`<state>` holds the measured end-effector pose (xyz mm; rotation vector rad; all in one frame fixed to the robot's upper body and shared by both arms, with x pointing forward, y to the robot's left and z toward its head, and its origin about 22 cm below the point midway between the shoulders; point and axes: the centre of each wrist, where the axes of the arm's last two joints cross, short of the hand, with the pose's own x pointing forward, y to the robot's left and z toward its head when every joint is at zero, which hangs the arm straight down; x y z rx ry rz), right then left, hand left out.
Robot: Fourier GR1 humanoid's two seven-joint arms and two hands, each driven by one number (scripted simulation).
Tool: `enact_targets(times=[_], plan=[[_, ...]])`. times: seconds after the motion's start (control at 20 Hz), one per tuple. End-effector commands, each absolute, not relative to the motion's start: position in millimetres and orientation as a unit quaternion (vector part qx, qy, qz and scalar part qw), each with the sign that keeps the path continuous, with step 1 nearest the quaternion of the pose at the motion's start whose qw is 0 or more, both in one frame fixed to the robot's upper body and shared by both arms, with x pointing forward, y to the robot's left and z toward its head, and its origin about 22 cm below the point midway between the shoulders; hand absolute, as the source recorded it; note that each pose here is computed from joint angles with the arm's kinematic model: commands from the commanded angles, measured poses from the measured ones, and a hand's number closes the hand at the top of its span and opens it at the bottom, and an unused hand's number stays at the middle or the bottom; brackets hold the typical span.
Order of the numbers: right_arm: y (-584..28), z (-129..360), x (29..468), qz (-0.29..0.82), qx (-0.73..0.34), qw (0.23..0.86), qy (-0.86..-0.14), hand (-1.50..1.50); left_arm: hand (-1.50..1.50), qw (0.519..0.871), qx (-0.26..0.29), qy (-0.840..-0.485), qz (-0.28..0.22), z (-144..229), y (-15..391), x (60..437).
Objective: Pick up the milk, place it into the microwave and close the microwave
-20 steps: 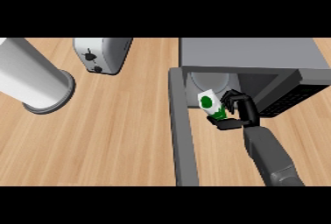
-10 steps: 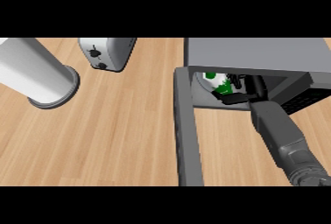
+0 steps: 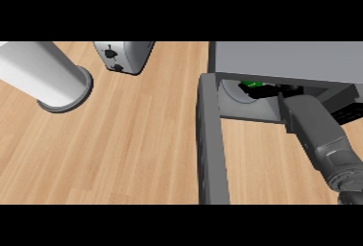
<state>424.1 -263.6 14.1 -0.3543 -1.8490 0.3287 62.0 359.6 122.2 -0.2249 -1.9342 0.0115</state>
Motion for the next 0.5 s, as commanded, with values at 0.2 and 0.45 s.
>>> enact_targets(times=[0.2,0.45], plan=[[-282.7,36.0,431.9,0.139,-0.230,0.569,-0.777,1.50,-1.50,0.548,-0.112,-0.829,-0.005,130.1,361.9,74.2],[-286.5,38.6,432.5,0.125,-0.262,0.567,-0.771,1.50,-1.50,0.549,-0.111,-0.828,-0.015,131.1,363.7,78.2]])
